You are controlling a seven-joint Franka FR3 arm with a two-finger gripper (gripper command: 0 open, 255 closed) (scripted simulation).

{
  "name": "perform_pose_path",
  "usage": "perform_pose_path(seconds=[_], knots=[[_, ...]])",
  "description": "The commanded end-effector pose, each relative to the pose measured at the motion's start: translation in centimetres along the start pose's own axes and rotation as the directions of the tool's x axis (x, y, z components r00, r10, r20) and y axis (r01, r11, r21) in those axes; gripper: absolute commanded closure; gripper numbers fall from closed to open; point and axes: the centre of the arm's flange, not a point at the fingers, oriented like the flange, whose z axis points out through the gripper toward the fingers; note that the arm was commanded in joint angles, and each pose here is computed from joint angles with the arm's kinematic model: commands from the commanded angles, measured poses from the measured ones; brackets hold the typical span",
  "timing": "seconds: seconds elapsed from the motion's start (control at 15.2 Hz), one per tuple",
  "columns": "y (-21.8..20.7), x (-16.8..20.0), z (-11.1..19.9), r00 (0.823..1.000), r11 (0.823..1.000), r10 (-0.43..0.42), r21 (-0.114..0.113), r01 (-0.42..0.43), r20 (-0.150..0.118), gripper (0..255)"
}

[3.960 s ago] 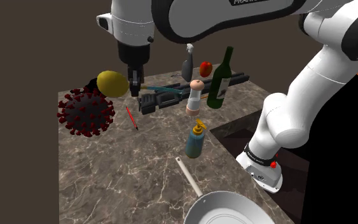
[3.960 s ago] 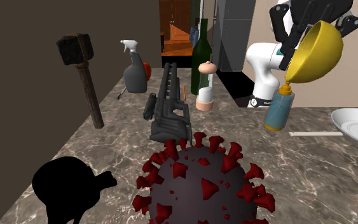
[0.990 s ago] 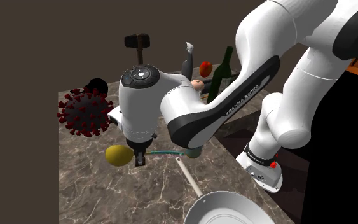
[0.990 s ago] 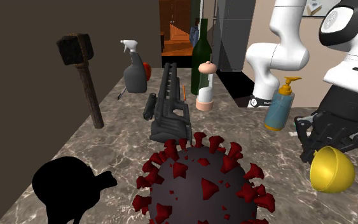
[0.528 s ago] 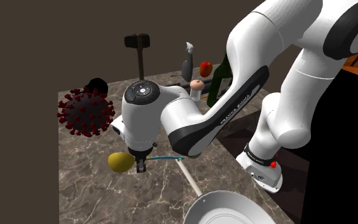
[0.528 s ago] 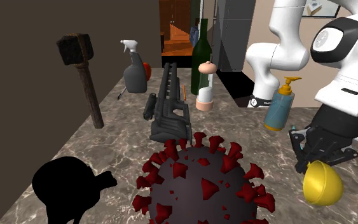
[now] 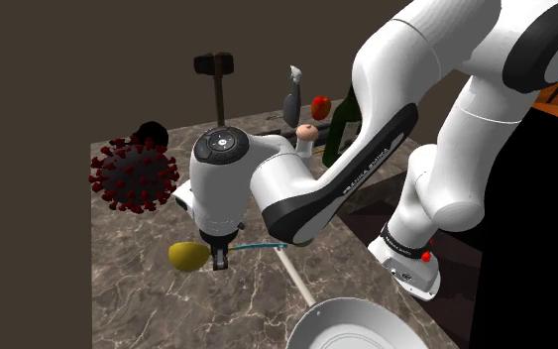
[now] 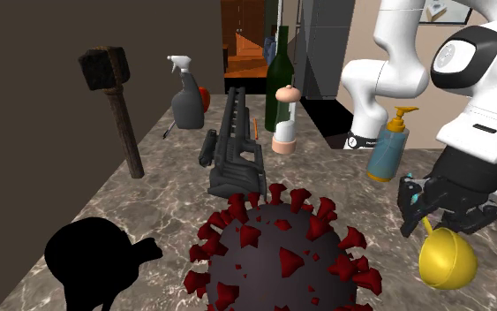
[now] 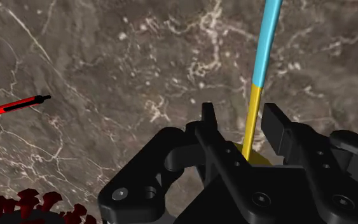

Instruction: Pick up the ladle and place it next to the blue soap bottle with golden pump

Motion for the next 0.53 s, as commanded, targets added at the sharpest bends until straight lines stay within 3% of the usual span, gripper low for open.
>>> perform_pose_path(seconds=[0.0,0.26,0.46], knots=[[0.0,0.0,0.0,1.000,1.000,0.000,0.000,0.000,0.000,0],[0.0,0.0,0.0,1.000,1.000,0.000,0.000,0.000,0.000,0],[0.0,0.0,-4.0,1.000,1.000,0.000,0.000,0.000,0.000,0]])
